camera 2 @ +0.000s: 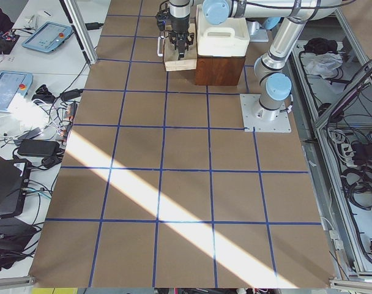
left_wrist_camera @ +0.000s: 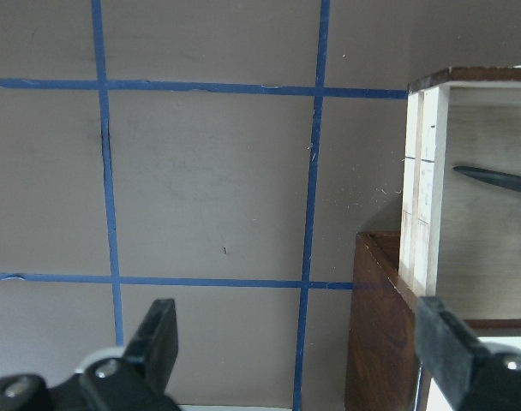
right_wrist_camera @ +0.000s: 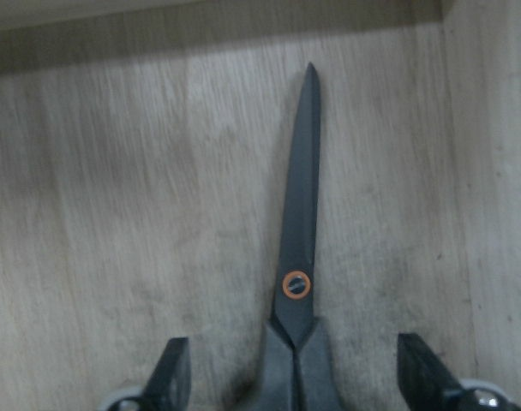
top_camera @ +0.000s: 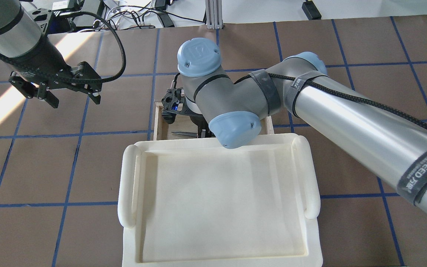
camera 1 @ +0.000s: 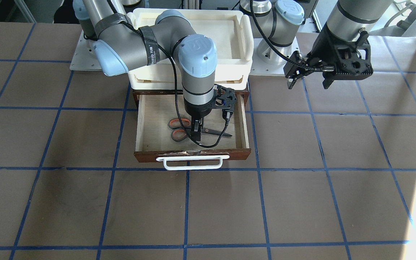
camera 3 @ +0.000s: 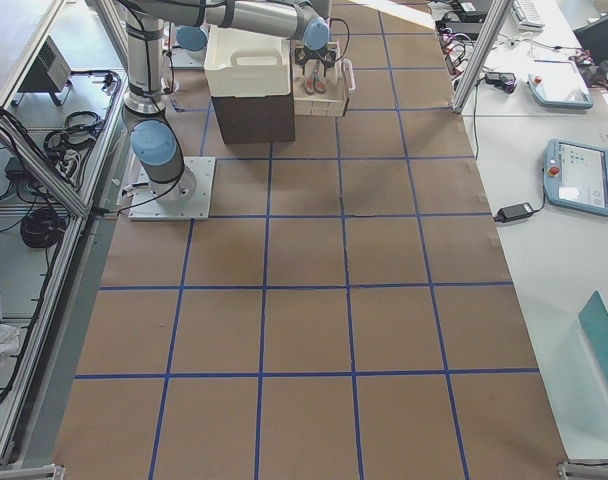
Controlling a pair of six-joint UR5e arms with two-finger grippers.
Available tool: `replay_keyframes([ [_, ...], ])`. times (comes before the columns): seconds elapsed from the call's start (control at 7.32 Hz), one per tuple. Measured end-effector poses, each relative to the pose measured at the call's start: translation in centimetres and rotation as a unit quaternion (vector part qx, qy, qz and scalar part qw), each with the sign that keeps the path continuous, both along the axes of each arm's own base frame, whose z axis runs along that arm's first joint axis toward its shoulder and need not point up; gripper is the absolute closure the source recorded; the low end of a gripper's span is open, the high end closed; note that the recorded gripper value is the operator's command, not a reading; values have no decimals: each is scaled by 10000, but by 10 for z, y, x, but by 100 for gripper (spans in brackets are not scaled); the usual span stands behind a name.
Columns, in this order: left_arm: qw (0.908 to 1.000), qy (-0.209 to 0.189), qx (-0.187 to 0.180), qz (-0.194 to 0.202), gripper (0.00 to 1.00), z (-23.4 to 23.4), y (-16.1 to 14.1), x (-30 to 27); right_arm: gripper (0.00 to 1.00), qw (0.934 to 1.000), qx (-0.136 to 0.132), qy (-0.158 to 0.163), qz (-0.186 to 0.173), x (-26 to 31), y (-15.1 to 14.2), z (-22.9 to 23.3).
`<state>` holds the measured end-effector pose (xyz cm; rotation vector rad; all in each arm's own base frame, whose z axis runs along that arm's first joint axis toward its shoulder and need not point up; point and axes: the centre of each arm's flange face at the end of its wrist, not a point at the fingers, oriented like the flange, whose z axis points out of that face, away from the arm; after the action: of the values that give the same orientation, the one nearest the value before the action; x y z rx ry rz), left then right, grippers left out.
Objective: Put scissors in drawer and close it
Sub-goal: 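Lower the scissors into the drawer and open the right gripper, then raise the right gripper away from the drawer while the left arm starts moving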
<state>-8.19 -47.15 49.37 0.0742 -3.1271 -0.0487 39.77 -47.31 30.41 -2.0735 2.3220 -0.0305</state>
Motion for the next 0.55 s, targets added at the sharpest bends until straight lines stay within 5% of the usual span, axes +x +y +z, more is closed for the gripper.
replay_keyframes([
  [0.55,9999,-110,-16,52,0,5,1,2,0,9993,-77,-84,-366,-29,-43,84],
])
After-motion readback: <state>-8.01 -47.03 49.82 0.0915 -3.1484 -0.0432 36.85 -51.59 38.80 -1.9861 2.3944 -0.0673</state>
